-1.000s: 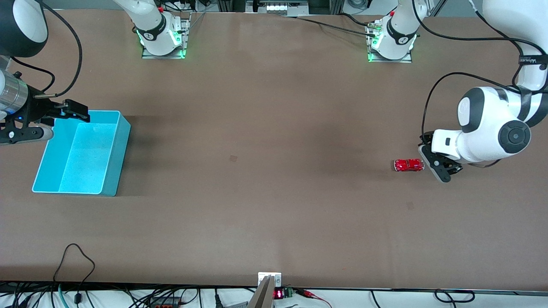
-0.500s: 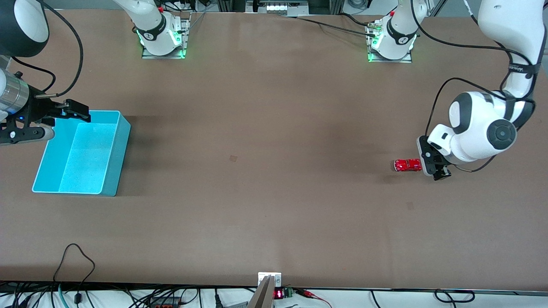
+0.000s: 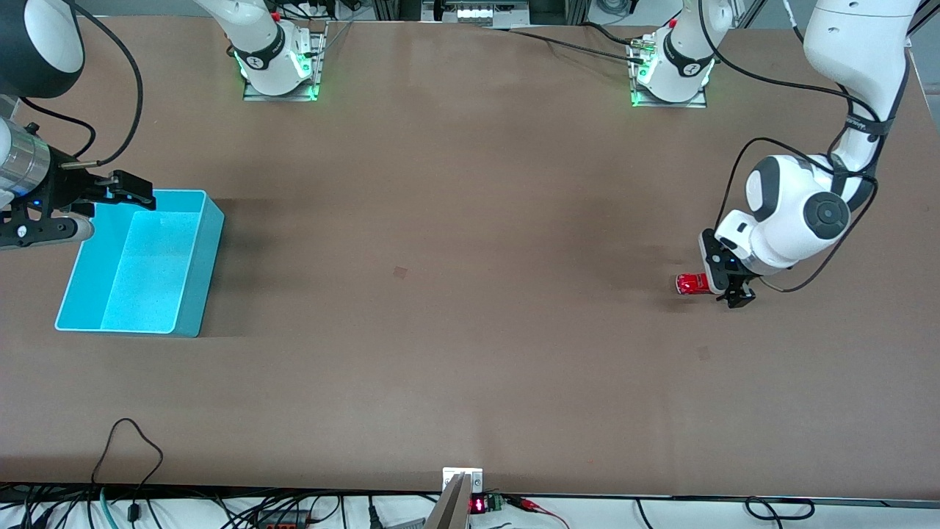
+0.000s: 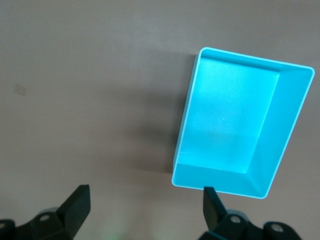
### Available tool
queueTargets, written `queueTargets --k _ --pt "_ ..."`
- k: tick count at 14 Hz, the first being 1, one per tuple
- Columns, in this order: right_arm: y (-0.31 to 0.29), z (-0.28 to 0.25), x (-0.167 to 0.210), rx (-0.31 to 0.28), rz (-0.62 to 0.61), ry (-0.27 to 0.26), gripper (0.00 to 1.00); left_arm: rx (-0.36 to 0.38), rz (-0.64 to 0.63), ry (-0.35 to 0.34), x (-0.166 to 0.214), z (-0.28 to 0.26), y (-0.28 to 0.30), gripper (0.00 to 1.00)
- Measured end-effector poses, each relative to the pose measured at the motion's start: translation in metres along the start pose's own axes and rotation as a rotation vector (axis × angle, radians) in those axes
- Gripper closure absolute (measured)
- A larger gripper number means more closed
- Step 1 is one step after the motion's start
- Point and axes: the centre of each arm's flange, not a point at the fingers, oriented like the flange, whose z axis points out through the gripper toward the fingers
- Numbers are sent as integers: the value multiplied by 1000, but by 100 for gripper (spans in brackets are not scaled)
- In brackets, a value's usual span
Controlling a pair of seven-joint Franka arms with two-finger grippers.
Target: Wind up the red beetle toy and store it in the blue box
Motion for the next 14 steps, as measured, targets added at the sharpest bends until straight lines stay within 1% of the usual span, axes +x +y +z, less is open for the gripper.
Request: queueTargets --k 3,5,8,9,10,11,12,13,14 --pt "-3 0 0 0 -5 0 0 5 54 1 0 10 2 0" --pt "-3 0 0 0 -5 0 0 -3 60 1 -2 15 3 0" --pt "-3 0 0 0 -6 0 0 -11 61 2 -5 22 5 4" --pt "-3 0 0 0 -6 0 0 -12 63 2 -5 24 5 9" --pt "-1 0 0 0 -3 0 0 -12 63 2 -5 25 5 9" --pt "0 0 0 0 0 0 0 -10 63 2 -6 25 5 15" --pt "2 0 0 0 2 0 0 -9 63 2 -6 24 5 25" --pt "2 0 0 0 3 0 0 -7 62 2 -7 24 5 37" --pt "2 0 0 0 3 -1 0 -4 62 2 -8 24 4 42"
